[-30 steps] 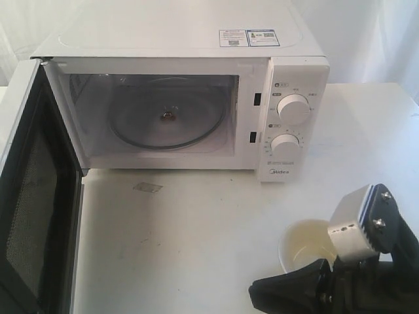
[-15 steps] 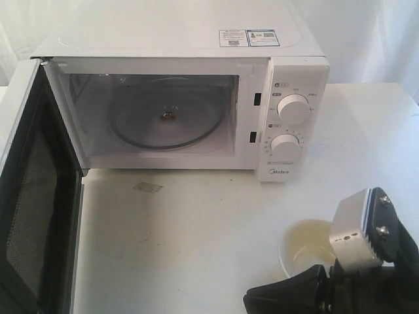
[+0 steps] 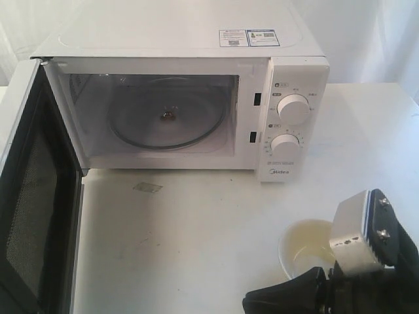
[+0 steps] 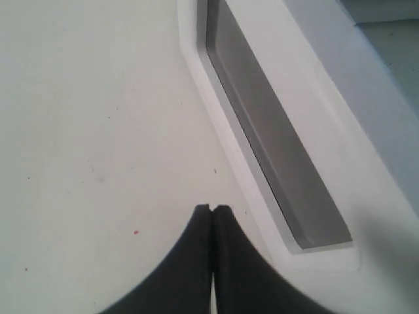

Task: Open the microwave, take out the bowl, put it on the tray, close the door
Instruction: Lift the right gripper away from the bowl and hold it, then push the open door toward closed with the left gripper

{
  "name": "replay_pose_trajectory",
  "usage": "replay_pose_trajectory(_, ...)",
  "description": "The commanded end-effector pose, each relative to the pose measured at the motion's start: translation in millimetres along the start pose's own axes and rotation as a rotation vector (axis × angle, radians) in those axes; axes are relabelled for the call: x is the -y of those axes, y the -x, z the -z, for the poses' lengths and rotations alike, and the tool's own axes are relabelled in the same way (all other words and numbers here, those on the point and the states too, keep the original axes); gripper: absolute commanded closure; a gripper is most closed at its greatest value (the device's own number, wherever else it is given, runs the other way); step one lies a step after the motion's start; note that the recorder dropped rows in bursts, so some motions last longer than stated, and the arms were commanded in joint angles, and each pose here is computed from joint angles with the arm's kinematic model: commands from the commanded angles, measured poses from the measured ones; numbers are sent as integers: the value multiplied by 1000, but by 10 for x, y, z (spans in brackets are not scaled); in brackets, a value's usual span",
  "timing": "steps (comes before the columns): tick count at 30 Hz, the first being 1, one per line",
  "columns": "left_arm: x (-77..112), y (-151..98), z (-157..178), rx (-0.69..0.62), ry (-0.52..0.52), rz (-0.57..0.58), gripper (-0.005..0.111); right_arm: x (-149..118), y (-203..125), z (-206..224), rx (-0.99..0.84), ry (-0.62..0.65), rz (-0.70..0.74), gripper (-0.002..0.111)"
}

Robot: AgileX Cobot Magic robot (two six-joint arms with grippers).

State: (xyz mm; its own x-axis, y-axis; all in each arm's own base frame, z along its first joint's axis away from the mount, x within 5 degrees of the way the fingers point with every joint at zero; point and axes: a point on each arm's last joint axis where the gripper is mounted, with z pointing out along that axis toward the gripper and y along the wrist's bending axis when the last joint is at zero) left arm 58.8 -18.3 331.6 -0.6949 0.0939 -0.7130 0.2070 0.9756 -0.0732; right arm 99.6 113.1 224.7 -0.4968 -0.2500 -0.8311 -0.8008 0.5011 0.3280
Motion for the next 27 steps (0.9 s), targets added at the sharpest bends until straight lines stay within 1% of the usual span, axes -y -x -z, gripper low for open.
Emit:
replay_pose_trajectory(1,-8,-20,-204,-54,-52,-10,107,-15,-8,6,3,11,14,108)
replay_pose_trajectory(4,-3,-35,-375,-62,-105,-26,107,-9,-7,6,4,4,14,108)
replay_pose_trajectory(8,50,38,-455,-27,-196,-56,107,-9,-7,6,4,4,14,108)
replay_pose_trajectory(11,108,104,-487,7,-279,-47,107,-9,-7,6,4,4,16,108)
replay_pose_trajectory(12,115,117,-502,8,-295,-53,107,-9,-7,6,4,4,16,108)
replay_pose_trajectory(15,121,160,-556,5,-327,-19,107,-9,-7,6,4,4,16,108)
replay_pose_trajectory(17,140,215,-607,18,-374,-6,107,-15,6,9,19,9,17,108)
replay_pose_trajectory(19,162,277,-654,45,-427,-7,107,-45,38,46,59,14,28,108)
replay_pose_trajectory(21,179,365,-748,74,-496,-2,107,-91,137,159,155,-18,56,108)
replay_pose_trajectory(24,136,411,-896,47,-500,22,107,-202,276,307,248,-6,116,108)
replay_pose_trajectory(27,128,504,-1039,89,-530,25,107,-305,364,454,334,3,147,108)
